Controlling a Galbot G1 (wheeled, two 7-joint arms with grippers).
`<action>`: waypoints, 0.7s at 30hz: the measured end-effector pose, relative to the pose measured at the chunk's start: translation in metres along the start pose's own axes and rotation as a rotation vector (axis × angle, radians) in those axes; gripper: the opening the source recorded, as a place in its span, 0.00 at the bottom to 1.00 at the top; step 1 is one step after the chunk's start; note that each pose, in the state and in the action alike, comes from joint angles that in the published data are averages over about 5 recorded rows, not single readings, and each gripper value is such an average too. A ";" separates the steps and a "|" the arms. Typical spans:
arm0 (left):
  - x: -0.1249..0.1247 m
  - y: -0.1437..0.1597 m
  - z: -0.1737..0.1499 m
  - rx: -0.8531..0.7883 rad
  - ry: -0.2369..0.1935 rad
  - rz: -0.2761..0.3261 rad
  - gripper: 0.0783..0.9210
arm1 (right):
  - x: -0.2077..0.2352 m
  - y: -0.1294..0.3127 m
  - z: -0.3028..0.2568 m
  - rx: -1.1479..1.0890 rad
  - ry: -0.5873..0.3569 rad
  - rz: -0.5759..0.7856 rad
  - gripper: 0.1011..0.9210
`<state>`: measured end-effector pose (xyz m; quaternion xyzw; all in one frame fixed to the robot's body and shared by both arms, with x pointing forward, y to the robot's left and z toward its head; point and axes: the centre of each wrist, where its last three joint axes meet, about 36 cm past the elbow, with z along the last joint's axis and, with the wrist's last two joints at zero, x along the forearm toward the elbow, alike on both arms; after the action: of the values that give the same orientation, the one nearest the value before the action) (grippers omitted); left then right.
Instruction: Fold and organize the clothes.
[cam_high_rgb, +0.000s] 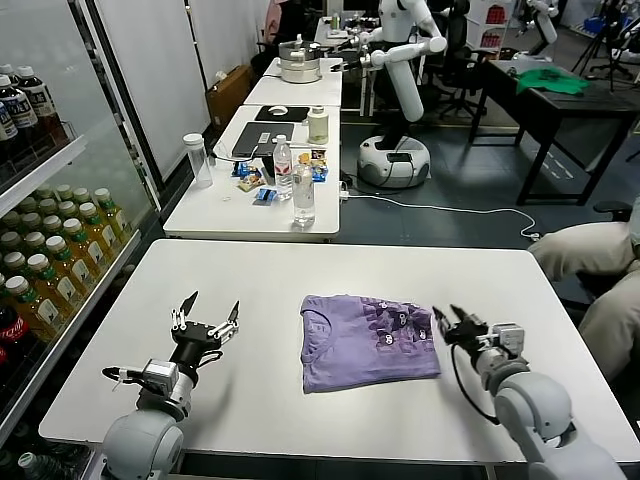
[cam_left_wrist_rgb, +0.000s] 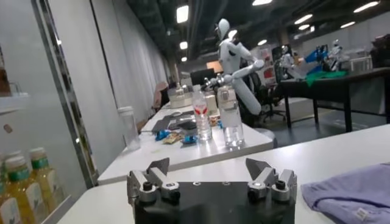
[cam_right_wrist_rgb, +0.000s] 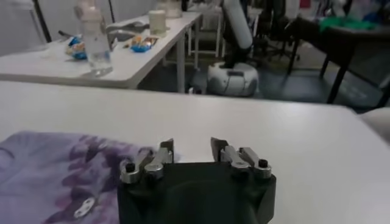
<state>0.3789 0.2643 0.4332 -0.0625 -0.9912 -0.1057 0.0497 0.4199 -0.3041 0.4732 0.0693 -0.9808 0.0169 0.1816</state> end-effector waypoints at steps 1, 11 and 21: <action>-0.001 0.000 0.001 -0.004 -0.004 0.003 0.88 | 0.002 -0.002 -0.004 0.009 -0.017 0.008 0.52; -0.012 0.001 0.006 -0.047 -0.077 0.044 0.88 | 0.004 -0.012 -0.007 0.131 -0.185 0.099 0.85; -0.023 0.005 0.009 -0.089 -0.181 0.074 0.88 | -0.002 -0.031 0.009 0.206 -0.262 0.180 0.88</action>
<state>0.4014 0.2689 0.4227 -0.1104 -0.9829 -0.1418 -0.0390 0.4226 -0.3352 0.4644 0.0010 -0.9914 0.1240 0.0421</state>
